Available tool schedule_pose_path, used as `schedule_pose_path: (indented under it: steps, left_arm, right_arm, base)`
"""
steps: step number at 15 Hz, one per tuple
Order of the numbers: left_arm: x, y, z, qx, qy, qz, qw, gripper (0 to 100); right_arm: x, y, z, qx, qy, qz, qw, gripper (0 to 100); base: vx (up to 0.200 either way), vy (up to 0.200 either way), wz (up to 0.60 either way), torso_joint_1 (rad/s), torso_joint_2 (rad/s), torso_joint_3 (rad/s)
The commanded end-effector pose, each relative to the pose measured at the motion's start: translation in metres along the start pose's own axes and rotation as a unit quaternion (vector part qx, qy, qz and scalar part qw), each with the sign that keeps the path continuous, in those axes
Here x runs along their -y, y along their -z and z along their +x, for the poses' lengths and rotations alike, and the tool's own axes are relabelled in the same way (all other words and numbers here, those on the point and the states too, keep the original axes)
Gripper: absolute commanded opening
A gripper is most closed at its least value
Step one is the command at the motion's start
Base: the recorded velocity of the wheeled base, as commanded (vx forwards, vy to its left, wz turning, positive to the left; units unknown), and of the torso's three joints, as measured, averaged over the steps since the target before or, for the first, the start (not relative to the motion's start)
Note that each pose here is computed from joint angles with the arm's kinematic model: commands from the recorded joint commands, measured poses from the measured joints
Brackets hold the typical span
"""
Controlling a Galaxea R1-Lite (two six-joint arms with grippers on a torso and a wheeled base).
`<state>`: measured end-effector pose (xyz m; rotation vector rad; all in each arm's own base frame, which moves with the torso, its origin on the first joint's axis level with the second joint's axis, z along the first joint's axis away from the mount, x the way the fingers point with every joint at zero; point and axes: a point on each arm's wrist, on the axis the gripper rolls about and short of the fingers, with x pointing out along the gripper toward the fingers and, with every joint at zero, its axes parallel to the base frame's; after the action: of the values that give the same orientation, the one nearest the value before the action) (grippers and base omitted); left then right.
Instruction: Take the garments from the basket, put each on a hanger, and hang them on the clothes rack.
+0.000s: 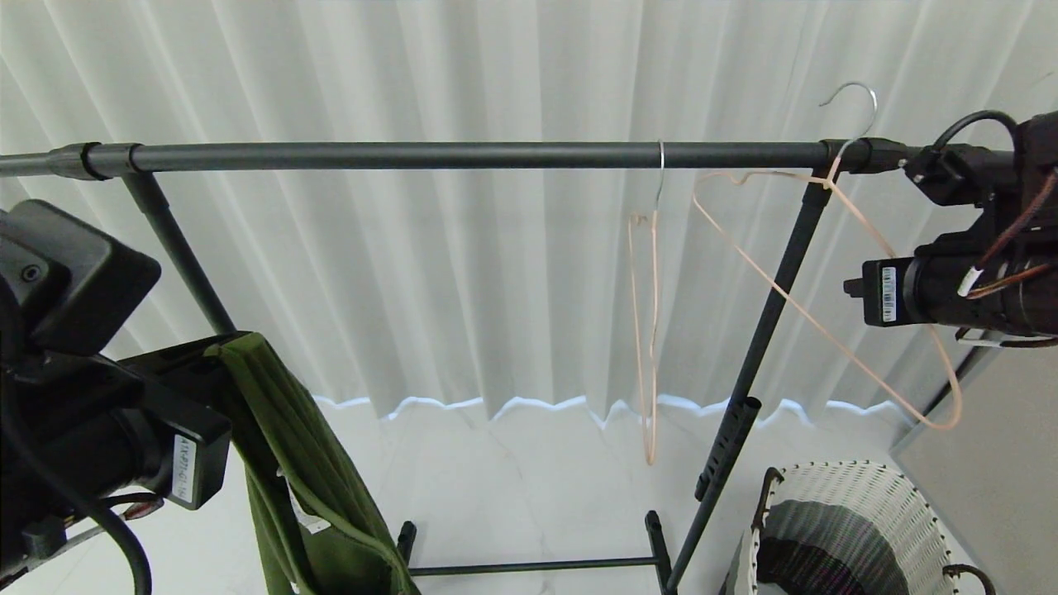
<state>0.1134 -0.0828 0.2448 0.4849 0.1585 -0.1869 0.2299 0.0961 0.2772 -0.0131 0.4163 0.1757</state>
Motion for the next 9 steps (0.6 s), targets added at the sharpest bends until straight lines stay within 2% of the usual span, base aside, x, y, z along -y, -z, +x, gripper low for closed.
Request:
schedule_pose_path:
  steps: [1,4,9]
  left_arm:
    - [-0.001,0.003,0.002,-0.009,-0.008,0.001,0.9999,0]
    - [-0.001,0.004,0.002,-0.01,-0.01,0.002,0.9999,0]
    - [-0.001,0.004,0.002,-0.01,-0.01,0.002,0.9999,0]
  right_arm:
    - [0.004,0.001,-0.028,0.024,-0.006,0.001,0.9997,0]
    - [0.01,0.014,-0.052,0.025,-0.006,-0.017,0.9995,0]
    - [0.016,0.03,-0.067,0.021,-0.006,-0.02,0.9996,0]
  base:
    - [0.0,0.0,0.0,0.0,0.0,0.0]
    - [-0.2,0.0,0.0,0.009,0.01,0.004]
    - [-0.2,0.0,0.0,-0.003,0.01,0.006]
